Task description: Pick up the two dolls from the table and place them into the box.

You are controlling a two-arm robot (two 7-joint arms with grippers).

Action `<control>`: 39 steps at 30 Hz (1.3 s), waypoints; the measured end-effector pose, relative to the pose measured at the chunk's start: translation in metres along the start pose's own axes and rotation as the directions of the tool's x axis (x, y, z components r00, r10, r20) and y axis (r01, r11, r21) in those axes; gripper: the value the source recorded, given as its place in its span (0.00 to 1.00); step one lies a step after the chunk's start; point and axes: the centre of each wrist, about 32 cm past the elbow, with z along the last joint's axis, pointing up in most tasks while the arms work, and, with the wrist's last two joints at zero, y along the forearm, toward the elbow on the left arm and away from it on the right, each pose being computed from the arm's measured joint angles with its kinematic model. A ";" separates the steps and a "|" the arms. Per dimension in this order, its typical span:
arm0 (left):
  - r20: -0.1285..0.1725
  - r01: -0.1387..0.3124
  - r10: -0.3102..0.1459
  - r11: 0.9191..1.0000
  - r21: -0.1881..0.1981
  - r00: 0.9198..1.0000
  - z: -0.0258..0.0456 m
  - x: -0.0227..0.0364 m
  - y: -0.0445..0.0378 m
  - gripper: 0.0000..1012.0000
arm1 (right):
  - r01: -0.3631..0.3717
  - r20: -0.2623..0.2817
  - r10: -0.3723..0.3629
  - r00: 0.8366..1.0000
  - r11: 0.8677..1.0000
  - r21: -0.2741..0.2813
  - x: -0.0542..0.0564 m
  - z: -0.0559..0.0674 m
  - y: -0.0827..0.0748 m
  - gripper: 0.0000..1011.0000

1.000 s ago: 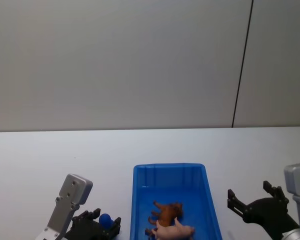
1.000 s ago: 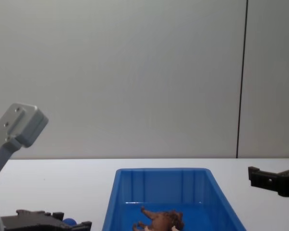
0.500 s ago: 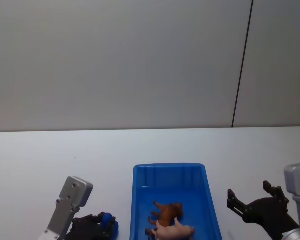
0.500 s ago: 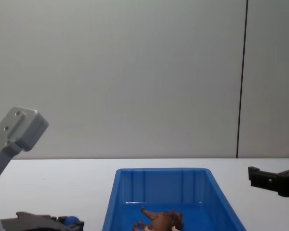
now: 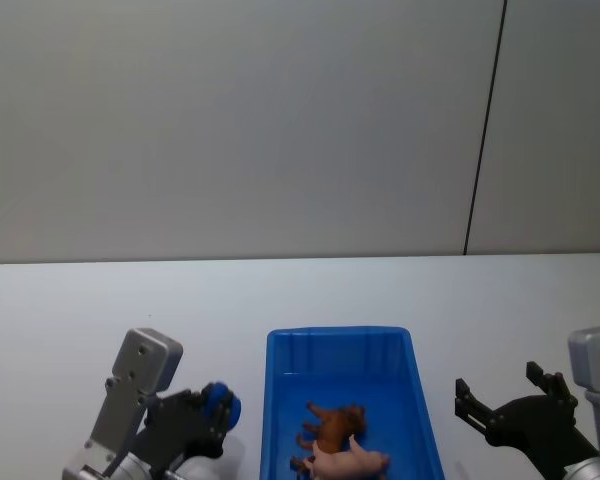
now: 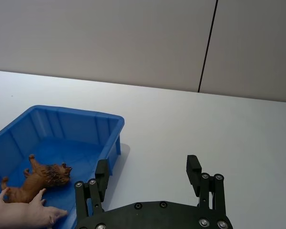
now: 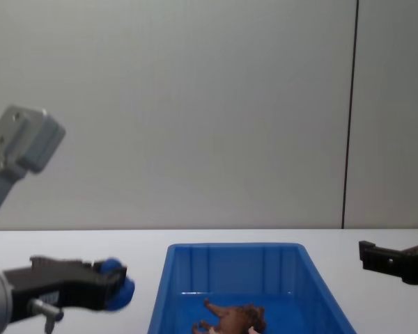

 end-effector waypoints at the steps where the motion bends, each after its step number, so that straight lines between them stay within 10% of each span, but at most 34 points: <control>1: 0.004 0.000 0.000 1.000 -0.012 1.000 0.0014 0.0000 0.0001 0.18 | 0.000 0.000 0.000 1.000 1.000 0.000 0.000 0.000 0.000 0.99; 11: 0.040 0.041 -0.035 0.987 -0.154 0.999 0.0193 0.0004 -0.0008 0.13 | 0.000 0.000 0.000 1.000 1.000 0.000 0.000 0.000 0.000 0.99; 18: 0.058 0.111 -0.100 0.964 -0.243 0.993 0.0301 0.0002 -0.0043 0.09 | 0.000 0.000 0.000 1.000 1.000 0.000 0.000 0.000 0.000 0.99; 27: 0.079 0.224 -0.209 0.919 -0.326 0.975 0.0421 -0.0018 -0.0132 0.35 | 0.000 0.000 0.000 1.000 1.000 0.000 0.000 0.000 0.000 0.99; 39: 0.109 0.373 -0.360 0.841 -0.392 0.927 0.0530 -0.0082 -0.0292 0.77 | 0.000 0.000 0.000 1.000 1.000 0.000 0.000 0.000 0.000 0.99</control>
